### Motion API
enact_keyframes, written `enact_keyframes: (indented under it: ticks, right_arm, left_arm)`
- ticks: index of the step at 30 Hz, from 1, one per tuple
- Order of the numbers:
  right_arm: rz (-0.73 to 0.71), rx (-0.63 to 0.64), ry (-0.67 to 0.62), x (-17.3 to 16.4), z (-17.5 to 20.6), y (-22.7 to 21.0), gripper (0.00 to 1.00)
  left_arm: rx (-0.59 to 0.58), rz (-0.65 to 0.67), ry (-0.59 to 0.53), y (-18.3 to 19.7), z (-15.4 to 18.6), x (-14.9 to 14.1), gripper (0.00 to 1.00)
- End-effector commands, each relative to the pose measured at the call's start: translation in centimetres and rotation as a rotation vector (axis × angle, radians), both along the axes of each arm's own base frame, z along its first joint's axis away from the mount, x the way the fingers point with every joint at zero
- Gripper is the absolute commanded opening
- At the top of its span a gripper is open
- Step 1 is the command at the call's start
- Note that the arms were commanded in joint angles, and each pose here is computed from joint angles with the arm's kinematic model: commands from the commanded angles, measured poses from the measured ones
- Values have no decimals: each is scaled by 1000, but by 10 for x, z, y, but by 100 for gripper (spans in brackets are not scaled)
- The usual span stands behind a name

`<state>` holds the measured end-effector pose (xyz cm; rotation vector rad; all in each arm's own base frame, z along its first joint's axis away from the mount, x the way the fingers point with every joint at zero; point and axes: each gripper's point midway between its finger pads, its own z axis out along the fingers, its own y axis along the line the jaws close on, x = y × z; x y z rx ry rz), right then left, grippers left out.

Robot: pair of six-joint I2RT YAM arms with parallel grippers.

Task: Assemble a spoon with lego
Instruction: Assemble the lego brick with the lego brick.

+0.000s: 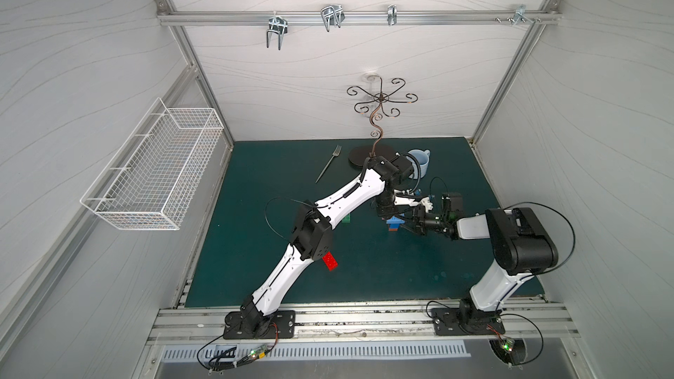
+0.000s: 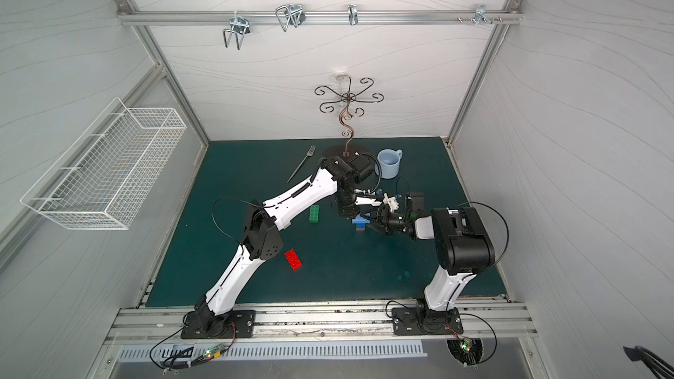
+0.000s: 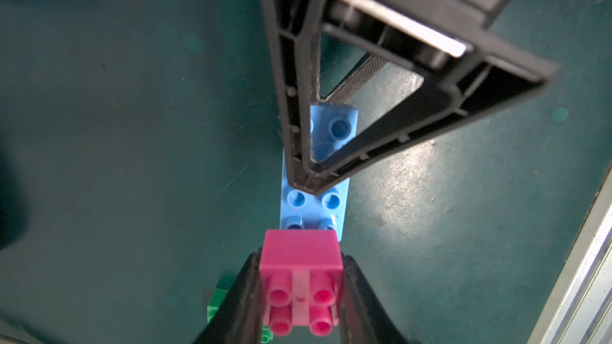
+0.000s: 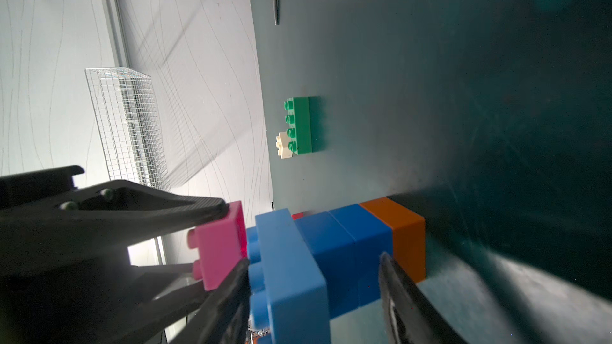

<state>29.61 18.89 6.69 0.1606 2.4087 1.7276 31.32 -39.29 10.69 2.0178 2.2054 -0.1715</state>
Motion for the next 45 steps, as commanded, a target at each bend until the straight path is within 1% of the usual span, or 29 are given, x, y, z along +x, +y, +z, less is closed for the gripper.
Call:
enact_keyframes:
  ticks: [1, 11, 17, 23, 26, 29, 31, 34, 38, 41, 45]
  right_arm:
    - [10, 0, 25, -4, -6, 1, 62]
    - [13, -1, 26, -4, -7, 2, 62]
    - [16, -2, 27, -5, -7, 2, 62]
    - [19, -6, 23, -5, -6, 3, 61]
    - [20, -6, 23, -5, -6, 3, 61]
    - [21, -6, 25, -6, -7, 3, 61]
    - [23, -7, 24, -6, -6, 3, 61]
    - [22, -8, 28, -6, -7, 3, 61]
    - [24, -9, 25, -6, -7, 4, 61]
    - [26, -9, 27, -6, -7, 4, 61]
    - [24, -18, 32, -7, -9, 4, 61]
  left_arm:
    - [-2, -36, 13, -5, -4, -3, 7]
    - [17, -62, 30, -4, -7, -10, 7]
    - [65, -89, 15, 1, -14, -10, 13]
    - [70, -102, 30, 2, -16, -14, 13]
    - [66, -116, 51, 1, -18, -18, 15]
    - [29, -151, 130, -2, -18, -32, 19]
    - [20, -166, 144, -3, -18, -35, 20]
    - [28, -175, 134, -2, -18, -33, 20]
    - [93, -192, 94, 8, -24, -26, 20]
    - [113, -188, 76, 10, -27, -22, 20]
    - [109, -211, 68, 5, -28, -25, 27]
